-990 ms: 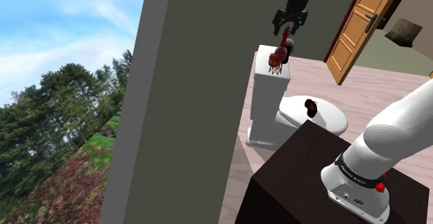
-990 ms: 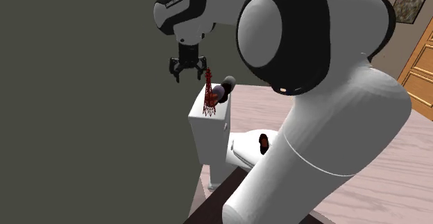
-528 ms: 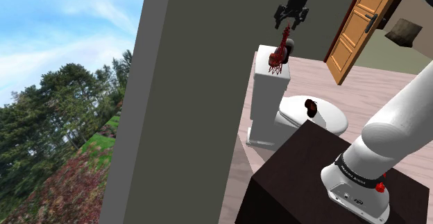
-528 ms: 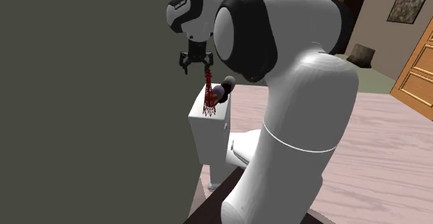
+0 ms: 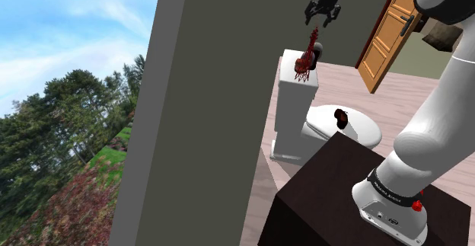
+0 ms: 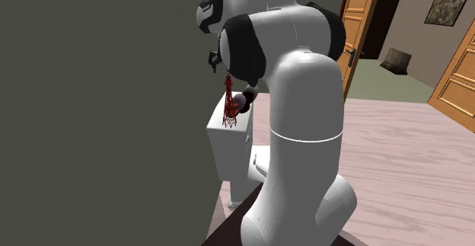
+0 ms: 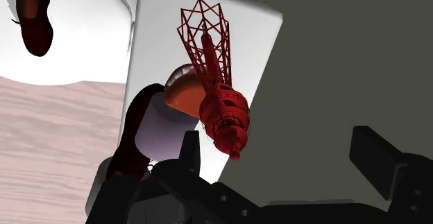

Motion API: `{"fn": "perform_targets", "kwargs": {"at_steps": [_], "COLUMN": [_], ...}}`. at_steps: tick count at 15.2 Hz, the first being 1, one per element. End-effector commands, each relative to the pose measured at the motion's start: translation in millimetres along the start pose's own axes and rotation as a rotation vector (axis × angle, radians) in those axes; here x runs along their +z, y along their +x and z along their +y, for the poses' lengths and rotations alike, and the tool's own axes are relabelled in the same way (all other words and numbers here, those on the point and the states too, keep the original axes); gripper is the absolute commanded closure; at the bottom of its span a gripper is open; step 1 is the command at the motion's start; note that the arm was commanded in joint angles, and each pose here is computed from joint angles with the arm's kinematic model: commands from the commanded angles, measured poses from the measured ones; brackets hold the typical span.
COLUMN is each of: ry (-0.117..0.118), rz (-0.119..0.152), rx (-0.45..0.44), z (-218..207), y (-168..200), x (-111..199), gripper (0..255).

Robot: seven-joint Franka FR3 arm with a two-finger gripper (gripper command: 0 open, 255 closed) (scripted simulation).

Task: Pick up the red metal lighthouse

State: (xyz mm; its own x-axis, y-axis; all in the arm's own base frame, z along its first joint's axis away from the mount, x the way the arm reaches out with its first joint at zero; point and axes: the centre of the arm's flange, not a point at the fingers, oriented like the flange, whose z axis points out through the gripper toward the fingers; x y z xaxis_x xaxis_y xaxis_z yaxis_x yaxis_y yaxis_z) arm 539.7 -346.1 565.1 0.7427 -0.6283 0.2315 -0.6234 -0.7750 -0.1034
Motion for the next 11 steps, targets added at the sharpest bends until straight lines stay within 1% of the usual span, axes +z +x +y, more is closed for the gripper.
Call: {"fn": "perform_targets", "kwargs": {"at_steps": [1, 2, 9, 11], "ry": [0.001, 0.001, 0.001, 0.001], "rz": [0.019, 0.024, 0.024, 0.024], "rx": [0.038, 0.048, 0.048, 0.048], "z": [19, 23, 27, 27], "y": [19, 24, 16, 15], "x": [3, 3, 39, 42], "gripper": [0, 0, 0, 0]}}
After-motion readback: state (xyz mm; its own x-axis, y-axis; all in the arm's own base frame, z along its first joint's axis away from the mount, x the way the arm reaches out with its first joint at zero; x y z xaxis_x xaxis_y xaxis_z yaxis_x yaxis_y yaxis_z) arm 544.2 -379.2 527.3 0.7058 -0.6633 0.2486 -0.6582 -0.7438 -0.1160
